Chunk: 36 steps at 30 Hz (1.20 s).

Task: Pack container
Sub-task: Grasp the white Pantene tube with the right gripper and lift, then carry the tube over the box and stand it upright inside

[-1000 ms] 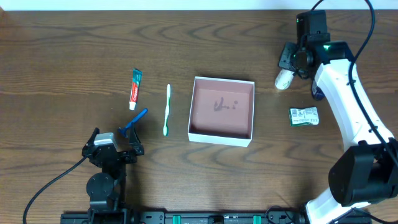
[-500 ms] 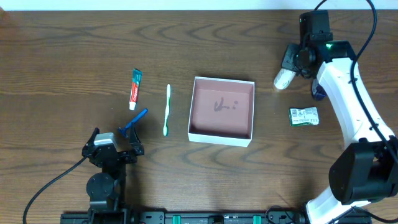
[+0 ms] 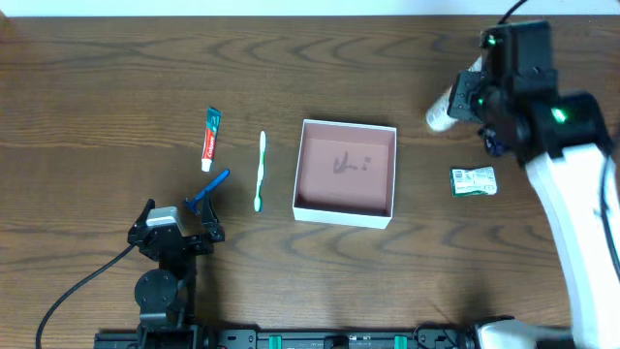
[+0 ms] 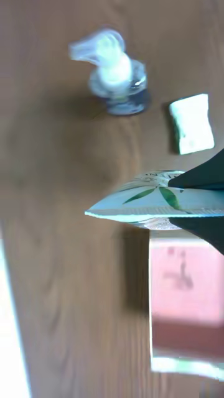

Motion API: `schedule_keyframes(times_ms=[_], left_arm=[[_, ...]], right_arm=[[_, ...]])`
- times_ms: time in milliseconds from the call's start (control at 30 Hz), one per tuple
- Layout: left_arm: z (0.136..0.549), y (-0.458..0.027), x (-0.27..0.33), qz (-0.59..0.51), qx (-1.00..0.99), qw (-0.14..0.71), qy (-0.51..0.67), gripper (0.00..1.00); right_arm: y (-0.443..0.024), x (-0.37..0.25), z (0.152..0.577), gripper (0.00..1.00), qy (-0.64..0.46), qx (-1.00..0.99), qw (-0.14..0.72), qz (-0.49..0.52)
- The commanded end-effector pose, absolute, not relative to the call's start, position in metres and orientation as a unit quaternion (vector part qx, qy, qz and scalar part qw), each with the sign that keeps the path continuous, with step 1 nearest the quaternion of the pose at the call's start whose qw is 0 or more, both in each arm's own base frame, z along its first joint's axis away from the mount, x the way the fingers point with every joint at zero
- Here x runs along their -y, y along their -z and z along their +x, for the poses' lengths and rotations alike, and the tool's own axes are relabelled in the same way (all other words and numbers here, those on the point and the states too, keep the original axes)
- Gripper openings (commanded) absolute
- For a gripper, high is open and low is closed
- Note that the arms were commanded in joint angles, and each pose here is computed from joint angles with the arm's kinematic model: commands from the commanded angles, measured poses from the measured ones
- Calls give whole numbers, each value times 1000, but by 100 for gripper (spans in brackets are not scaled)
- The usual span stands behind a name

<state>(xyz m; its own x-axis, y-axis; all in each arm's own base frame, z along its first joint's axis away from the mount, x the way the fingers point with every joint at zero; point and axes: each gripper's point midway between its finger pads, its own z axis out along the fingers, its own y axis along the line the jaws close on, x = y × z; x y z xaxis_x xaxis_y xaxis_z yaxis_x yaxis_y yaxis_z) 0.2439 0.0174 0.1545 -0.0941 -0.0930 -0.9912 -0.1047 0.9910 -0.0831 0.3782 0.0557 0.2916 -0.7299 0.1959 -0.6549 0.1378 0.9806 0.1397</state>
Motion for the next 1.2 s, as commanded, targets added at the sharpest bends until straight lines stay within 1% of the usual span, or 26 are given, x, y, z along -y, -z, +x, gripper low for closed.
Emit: schedule_keyframes(times_ms=[0, 167, 367, 467, 600, 800, 1167], left_arm=[[243, -137, -20, -70, -756, 650, -14, 98], [243, -137, -20, -70, -756, 650, -14, 98], [243, -137, -20, -70, -756, 650, -14, 98], [243, -137, -20, -70, -756, 650, -14, 98], [243, -137, -20, -70, -756, 650, -14, 98], [243, -137, -20, -70, -756, 650, -14, 98], [243, -137, -20, -70, -756, 650, -14, 98]], right_arm=[[-333, -79, 361, 1, -69, -910, 406, 56], [-344, -121, 348, 1, -107, -903, 417, 15], [-338, -176, 346, 1, -139, -900, 412, -31], [-325, -196, 350, 1, -147, -904, 399, -36], [-298, -219, 356, 1, -148, -918, 366, -33], [-261, -248, 358, 1, -137, -932, 330, -58], [-217, -264, 374, 1, -112, -945, 303, -56]])
